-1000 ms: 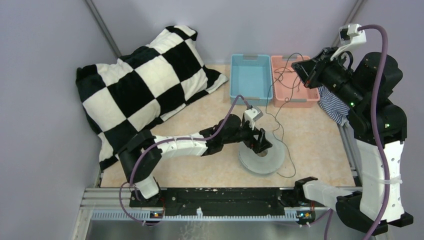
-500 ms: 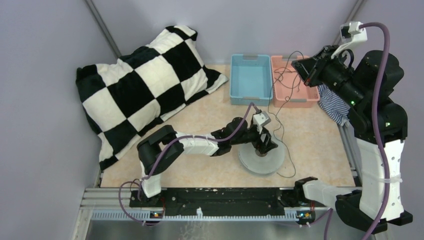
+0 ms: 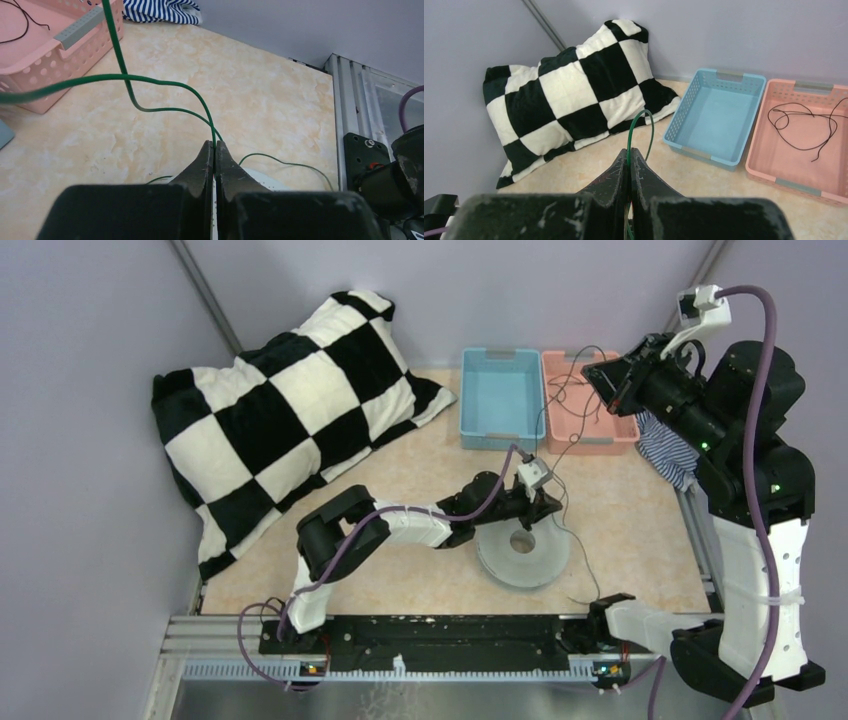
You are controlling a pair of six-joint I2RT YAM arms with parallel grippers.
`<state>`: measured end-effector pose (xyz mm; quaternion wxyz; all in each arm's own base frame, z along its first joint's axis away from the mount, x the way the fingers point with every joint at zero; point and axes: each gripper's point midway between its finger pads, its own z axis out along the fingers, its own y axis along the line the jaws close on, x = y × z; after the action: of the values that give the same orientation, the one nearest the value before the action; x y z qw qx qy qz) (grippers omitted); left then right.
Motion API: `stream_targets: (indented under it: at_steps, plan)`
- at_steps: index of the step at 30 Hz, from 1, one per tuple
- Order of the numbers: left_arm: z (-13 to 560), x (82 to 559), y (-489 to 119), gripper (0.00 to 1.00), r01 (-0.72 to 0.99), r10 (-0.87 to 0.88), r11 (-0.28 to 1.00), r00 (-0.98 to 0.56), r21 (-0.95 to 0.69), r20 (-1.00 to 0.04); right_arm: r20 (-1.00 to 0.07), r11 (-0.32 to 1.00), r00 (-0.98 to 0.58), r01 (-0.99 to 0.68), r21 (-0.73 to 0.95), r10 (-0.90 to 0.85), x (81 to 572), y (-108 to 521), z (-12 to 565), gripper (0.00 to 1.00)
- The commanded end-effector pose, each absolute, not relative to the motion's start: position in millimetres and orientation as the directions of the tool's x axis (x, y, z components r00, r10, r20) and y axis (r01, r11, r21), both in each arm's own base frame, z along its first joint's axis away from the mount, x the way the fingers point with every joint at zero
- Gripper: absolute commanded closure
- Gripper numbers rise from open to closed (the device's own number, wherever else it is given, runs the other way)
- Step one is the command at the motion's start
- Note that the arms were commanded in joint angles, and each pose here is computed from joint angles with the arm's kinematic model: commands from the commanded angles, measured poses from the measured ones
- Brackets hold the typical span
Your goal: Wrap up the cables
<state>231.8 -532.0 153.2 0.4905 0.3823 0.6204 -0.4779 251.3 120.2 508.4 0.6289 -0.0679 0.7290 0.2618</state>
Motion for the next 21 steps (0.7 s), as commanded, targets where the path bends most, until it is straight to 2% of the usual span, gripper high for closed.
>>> stream_targets:
  at_steps: [1,6,9,13,18,19,20,21]
  plan:
    - [199,238,-536,1.00,0.960,-0.088,0.249,-0.108,-0.126,-0.990,-0.952,0.864,-0.175,-0.402,0.303,0.253,245,113,516,1.00]
    - [216,247,-522,1.00,0.939,-0.106,0.322,-0.096,-0.125,-0.990,-0.944,0.891,-0.164,-0.319,0.324,0.285,248,100,507,1.00]
    - [229,244,-513,1.00,0.924,-0.095,0.341,-0.149,-0.173,-0.984,-0.943,0.920,-0.158,-0.221,0.323,0.293,253,83,499,1.00]
    - [257,241,-489,1.00,0.883,-0.009,0.390,-0.281,-0.262,-0.960,-0.949,0.961,-0.151,0.035,0.274,0.277,263,40,470,1.00]
    - [312,237,-449,1.00,0.863,0.014,0.380,-0.365,-0.333,-0.931,-0.947,0.934,-0.212,0.316,0.169,0.242,271,-4,406,0.99]
    - [322,235,-441,1.00,0.863,0.025,0.369,-0.380,-0.344,-0.925,-0.945,0.922,-0.235,0.365,0.130,0.226,270,-12,391,0.96]
    - [332,234,-434,1.00,0.864,0.028,0.361,-0.387,-0.351,-0.922,-0.943,0.911,-0.264,0.405,0.083,0.203,270,-20,375,0.88]
    - [343,235,-427,1.00,0.856,0.015,0.370,-0.394,-0.361,-0.919,-0.938,0.910,-0.301,0.412,0.037,0.174,273,-24,360,0.73]
